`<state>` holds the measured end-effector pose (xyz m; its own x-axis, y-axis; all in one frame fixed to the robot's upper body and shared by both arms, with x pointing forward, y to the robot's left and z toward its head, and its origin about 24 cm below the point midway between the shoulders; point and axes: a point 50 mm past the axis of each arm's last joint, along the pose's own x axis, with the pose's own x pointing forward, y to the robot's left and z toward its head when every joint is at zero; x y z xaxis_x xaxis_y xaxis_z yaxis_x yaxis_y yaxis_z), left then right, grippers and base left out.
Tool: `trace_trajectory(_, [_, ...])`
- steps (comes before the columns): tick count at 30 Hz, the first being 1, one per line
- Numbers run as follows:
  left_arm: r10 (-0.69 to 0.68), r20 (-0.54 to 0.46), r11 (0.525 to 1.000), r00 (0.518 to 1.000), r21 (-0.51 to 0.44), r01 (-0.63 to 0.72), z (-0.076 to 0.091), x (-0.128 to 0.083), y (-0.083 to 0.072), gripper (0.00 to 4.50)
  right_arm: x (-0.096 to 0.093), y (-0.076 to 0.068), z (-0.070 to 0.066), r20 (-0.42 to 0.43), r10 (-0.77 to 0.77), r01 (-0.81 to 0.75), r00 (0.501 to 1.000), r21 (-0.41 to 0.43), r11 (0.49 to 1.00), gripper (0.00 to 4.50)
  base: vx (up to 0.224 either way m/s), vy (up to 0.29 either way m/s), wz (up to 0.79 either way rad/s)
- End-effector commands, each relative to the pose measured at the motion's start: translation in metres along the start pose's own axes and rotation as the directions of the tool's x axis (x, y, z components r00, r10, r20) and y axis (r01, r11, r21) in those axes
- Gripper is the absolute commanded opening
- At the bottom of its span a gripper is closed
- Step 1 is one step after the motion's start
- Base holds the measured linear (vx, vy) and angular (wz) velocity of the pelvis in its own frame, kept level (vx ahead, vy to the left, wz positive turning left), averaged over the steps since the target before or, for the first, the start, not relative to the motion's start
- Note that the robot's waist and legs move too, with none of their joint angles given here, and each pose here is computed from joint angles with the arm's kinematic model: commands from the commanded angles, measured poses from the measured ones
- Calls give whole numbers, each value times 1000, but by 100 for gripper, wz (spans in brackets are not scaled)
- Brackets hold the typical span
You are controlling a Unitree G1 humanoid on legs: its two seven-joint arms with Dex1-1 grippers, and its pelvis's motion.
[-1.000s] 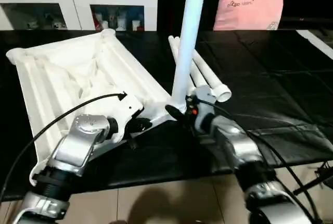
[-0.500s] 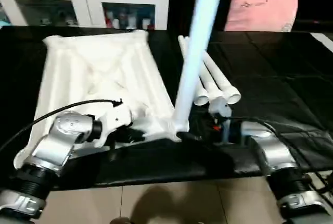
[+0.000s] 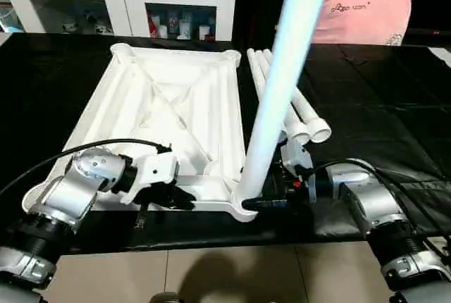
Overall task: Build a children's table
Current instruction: Rotate leg to tighten
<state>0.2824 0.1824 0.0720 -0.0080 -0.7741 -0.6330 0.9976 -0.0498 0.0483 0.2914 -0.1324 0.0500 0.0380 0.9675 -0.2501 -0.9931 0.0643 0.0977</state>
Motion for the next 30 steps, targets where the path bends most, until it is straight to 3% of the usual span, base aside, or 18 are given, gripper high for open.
trace_trajectory(1, [-93,-25,995,995,41,94,3,7,-5,0,-3,-1,2,-24,27,-27,999,-9,1000,334,0,0,0])
trace_trajectory(10, [-103,-35,993,994,46,105,1,6,-4,0,-4,1,-1,-45,57,-57,997,-2,998,262,0,0,0])
trace_trajectory(18, [-102,-38,994,994,42,104,0,6,-3,0,-3,4,-3,-48,77,-76,996,15,997,235,0,0,0])
trace_trajectory(23, [-12,2,999,1000,-30,12,-1,6,-1,0,0,6,-8,-29,26,-24,999,51,998,218,0,0,0])
trace_trajectory(25, [90,74,990,993,-115,-81,4,8,2,0,5,8,-16,-12,-47,48,999,100,994,214,0,0,0])
trace_trajectory(30, [141,119,979,983,-165,-120,11,10,-2,0,17,14,-25,-1,-92,91,996,158,983,212,0,0,0])
